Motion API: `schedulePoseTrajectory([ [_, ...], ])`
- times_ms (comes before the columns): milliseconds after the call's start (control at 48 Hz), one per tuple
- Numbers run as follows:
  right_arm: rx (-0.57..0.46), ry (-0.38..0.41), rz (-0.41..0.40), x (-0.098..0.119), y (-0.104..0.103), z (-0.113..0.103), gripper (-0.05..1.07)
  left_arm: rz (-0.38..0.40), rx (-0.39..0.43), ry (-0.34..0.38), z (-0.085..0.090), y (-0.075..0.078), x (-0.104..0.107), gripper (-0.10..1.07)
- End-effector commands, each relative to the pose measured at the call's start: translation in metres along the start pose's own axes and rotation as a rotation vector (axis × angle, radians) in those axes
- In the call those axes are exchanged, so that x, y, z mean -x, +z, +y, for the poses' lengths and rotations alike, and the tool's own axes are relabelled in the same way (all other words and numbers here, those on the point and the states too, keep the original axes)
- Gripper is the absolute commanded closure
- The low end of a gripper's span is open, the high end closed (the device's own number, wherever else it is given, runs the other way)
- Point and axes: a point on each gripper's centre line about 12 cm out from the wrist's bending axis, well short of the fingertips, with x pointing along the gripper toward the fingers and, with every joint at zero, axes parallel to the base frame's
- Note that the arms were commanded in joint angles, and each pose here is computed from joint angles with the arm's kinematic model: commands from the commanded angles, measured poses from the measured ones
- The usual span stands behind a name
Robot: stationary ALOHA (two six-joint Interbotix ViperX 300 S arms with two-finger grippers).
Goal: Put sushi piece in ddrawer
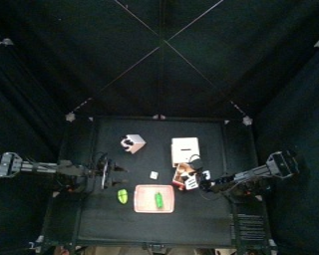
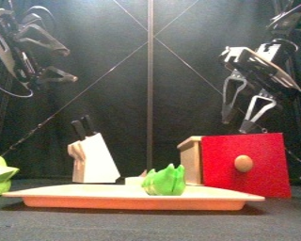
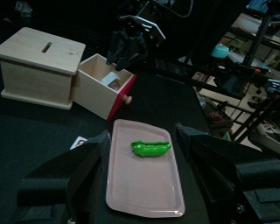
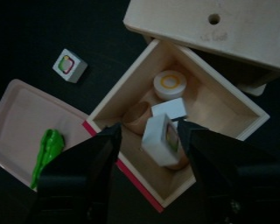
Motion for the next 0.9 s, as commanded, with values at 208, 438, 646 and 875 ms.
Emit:
schedulePoseTrajectory([
  [208,-0.023,-0.006,0.026,0.0007,-0.0019,0.0006,0.1,-0.015,-0.001,-0.002,-0.0008,0.0051,-0.0014,0.03],
  [438,-0.025,0.002,0.032,0.0008,-0.0026,0.0016,0.1,-0.015,-0.002,-0.003,-0.0008,0.0051,-0.0014,0.03],
  [646,-0.019,0.012,0.037,-0.0015,-0.004,0.0033,0.1,-0.016,-0.001,-0.001,-0.0005,0.0052,-0.0014,0.03],
  [875,-0.01,0.018,0.03,-0.0032,-0.0029,0.0089,0.1,-0.015,-0.001,-0.002,-0.0008,0.0051,-0.0014,0.03],
])
